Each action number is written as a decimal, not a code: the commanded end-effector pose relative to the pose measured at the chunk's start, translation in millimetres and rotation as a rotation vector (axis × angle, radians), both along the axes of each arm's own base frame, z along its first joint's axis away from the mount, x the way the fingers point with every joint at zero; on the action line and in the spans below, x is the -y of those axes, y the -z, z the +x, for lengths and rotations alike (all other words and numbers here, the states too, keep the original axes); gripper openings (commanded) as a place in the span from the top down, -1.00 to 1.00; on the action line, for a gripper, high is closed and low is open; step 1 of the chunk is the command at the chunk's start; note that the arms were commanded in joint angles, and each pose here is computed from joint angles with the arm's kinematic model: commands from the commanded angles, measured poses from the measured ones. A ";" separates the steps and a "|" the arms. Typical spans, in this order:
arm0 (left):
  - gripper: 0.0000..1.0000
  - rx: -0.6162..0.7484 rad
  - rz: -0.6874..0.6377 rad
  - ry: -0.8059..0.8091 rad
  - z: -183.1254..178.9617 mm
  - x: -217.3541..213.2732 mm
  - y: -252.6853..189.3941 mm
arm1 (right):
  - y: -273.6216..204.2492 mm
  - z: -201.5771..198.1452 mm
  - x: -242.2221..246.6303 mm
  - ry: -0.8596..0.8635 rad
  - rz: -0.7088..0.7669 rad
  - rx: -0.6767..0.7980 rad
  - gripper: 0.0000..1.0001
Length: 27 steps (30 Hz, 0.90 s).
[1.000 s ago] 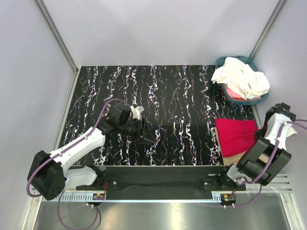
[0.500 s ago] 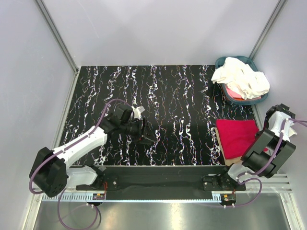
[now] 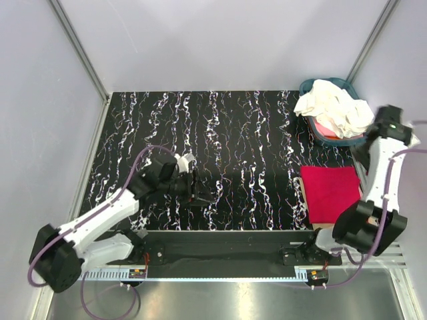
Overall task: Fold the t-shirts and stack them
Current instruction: Reset both grippers
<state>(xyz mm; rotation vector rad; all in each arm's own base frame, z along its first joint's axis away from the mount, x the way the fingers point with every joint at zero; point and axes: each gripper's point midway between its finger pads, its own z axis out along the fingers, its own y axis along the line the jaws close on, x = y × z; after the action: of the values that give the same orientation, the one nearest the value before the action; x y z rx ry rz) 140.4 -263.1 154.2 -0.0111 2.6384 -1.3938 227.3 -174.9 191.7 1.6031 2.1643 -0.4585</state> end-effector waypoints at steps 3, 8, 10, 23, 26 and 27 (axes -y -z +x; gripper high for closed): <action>-0.11 0.117 -0.074 -0.102 -1.4 -8.2 -28.2 | -48.6 45.9 -135.4 -0.374 0.053 0.171 -0.19; -0.15 0.130 -0.150 -0.268 -7.9 -29.4 -33.9 | -41.5 30.9 -307.0 -0.757 0.261 0.287 -0.19; -0.16 0.109 -0.185 -0.322 -10.9 -35.8 -33.5 | -34.3 19.1 -354.3 -0.867 0.330 0.321 -0.19; -0.19 0.162 -0.538 -0.357 -42.6 -54.8 -32.4 | 25.0 -103.2 -439.7 -1.042 0.941 0.679 -0.99; -0.19 0.230 -0.648 -0.293 -50.4 -52.3 -51.9 | 20.9 -114.5 -426.0 -1.025 1.026 0.770 -0.99; -0.18 0.230 -0.694 -0.288 -51.1 -51.9 -56.1 | 26.3 -117.3 -421.8 -1.022 1.036 0.779 -1.00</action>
<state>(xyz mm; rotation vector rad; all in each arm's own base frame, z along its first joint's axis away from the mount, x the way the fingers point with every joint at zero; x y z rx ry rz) 104.7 -211.1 149.8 -0.4855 2.0937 -1.7182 107.9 233.5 122.1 0.4668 2.3817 1.2135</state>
